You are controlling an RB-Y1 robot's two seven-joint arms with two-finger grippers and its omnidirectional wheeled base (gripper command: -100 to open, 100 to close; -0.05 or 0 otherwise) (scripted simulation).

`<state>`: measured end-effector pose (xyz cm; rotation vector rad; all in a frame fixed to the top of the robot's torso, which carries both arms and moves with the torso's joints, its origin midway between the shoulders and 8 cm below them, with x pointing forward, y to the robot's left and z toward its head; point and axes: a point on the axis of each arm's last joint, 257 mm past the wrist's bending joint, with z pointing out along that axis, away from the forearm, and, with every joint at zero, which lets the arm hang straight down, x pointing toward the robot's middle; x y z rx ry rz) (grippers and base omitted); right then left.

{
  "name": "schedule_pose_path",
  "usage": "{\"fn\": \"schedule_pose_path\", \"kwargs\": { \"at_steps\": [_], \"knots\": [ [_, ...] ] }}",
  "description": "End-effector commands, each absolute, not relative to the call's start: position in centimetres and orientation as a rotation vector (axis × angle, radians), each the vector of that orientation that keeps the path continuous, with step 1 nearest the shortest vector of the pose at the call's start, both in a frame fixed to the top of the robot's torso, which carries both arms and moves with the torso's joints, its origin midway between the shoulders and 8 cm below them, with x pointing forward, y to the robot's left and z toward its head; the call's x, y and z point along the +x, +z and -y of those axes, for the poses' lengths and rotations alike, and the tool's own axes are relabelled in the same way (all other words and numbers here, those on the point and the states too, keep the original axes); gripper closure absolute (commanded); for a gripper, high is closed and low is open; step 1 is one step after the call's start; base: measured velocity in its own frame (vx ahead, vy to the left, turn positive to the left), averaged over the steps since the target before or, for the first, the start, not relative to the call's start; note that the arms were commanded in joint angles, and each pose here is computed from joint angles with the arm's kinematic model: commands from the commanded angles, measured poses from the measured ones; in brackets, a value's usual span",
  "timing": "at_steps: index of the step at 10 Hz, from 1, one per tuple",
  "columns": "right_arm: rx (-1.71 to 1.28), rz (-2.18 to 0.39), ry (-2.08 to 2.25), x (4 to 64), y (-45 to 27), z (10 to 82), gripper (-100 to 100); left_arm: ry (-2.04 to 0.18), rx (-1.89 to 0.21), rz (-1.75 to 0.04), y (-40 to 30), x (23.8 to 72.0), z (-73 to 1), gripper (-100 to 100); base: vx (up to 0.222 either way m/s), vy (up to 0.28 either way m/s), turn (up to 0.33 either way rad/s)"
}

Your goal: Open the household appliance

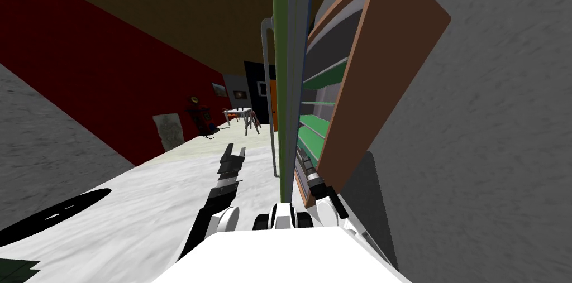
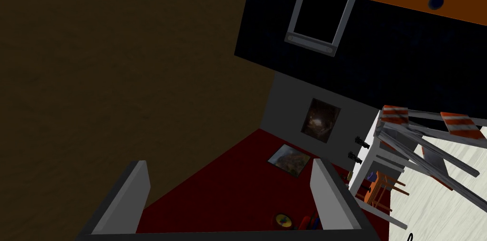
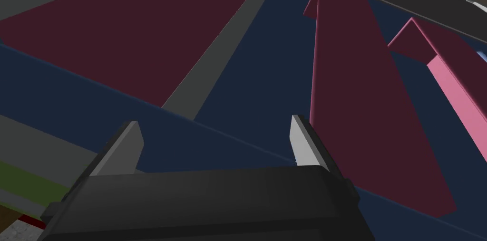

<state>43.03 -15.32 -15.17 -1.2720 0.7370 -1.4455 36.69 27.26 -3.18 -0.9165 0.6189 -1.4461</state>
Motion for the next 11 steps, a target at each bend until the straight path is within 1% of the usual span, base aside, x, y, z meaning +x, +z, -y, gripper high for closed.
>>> {"fn": "schedule_pose_path", "kwargs": {
  "at_steps": [1,2,3,11],
  "knots": [
    [-1.264,-0.755,-1.46,42.7,-16.2,15.2,100,-1.446,-0.916,-0.619,-3.2,36.7,-27.3,0,-0.103,-0.083,0.102],
    [-1.268,-0.75,-1.455,42.8,-16.0,15.1,100,-1.446,-0.916,-0.619,-3.2,36.7,-27.3,0,-0.046,-0.036,0.013],
    [-1.257,-0.761,-1.458,43.6,-15.8,15.3,-100,-1.446,-0.916,-0.619,-3.2,36.7,-27.3,0,-0.025,0.005,0.001],
    [-1.197,-0.82,-1.467,48.8,-13.7,16.3,-100,-1.446,-0.916,-0.619,-3.2,36.7,-27.3,0,-0.043,0.038,0.008]
  ]
}}
